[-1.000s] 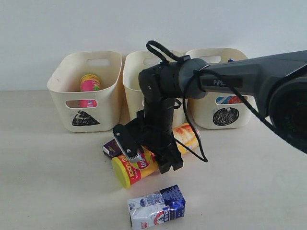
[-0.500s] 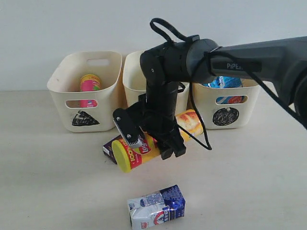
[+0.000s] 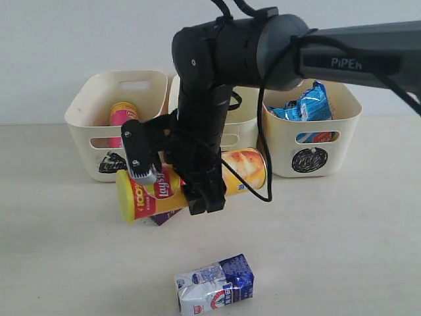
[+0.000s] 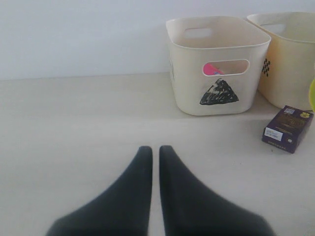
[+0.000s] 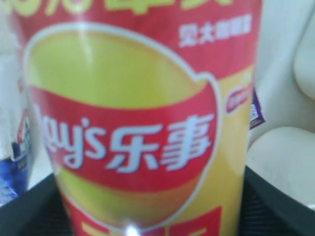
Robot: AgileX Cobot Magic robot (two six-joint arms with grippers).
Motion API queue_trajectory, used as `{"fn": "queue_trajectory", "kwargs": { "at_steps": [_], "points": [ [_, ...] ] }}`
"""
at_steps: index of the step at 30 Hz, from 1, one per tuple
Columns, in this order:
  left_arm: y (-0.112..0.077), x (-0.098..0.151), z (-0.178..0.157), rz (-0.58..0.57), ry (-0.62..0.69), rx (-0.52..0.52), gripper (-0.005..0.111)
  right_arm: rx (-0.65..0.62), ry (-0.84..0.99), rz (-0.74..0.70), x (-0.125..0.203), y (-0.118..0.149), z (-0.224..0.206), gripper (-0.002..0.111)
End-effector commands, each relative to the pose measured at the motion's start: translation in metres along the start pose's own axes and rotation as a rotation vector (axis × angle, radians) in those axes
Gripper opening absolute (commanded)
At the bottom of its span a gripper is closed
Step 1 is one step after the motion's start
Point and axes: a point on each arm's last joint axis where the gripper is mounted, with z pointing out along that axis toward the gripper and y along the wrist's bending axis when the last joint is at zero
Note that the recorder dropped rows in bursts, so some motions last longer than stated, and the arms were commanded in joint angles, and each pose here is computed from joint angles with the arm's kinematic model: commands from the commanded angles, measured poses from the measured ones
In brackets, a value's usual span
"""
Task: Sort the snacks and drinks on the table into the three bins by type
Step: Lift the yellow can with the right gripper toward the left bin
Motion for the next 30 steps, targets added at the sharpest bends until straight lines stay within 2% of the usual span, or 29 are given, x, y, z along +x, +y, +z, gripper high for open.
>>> {"fn": "queue_trajectory", "kwargs": {
  "at_steps": [1,4,7,12,22,30],
  "points": [
    [0.000,0.000,0.000,-0.016,-0.007,0.000,0.004,0.063,-0.075,0.149,-0.014,0.003,-0.030,0.001],
    [0.000,0.000,0.000,-0.016,-0.007,0.000,0.004,0.099,-0.274,0.362,-0.031,-0.001,-0.047,0.001],
    [0.000,0.000,0.000,-0.016,-0.007,0.000,0.004,0.128,-0.430,0.509,-0.042,-0.008,-0.053,0.001],
    [0.000,0.000,0.000,-0.016,-0.007,0.000,0.004,0.255,-0.645,0.652,-0.052,-0.025,-0.065,0.001],
    [0.000,0.000,0.000,-0.016,-0.007,0.000,0.004,0.538,-0.819,0.678,-0.066,-0.050,-0.082,0.001],
    [0.000,0.000,0.000,-0.016,-0.007,0.000,0.004,0.765,-0.887,0.732,-0.065,-0.078,-0.059,0.001]
  ]
}}
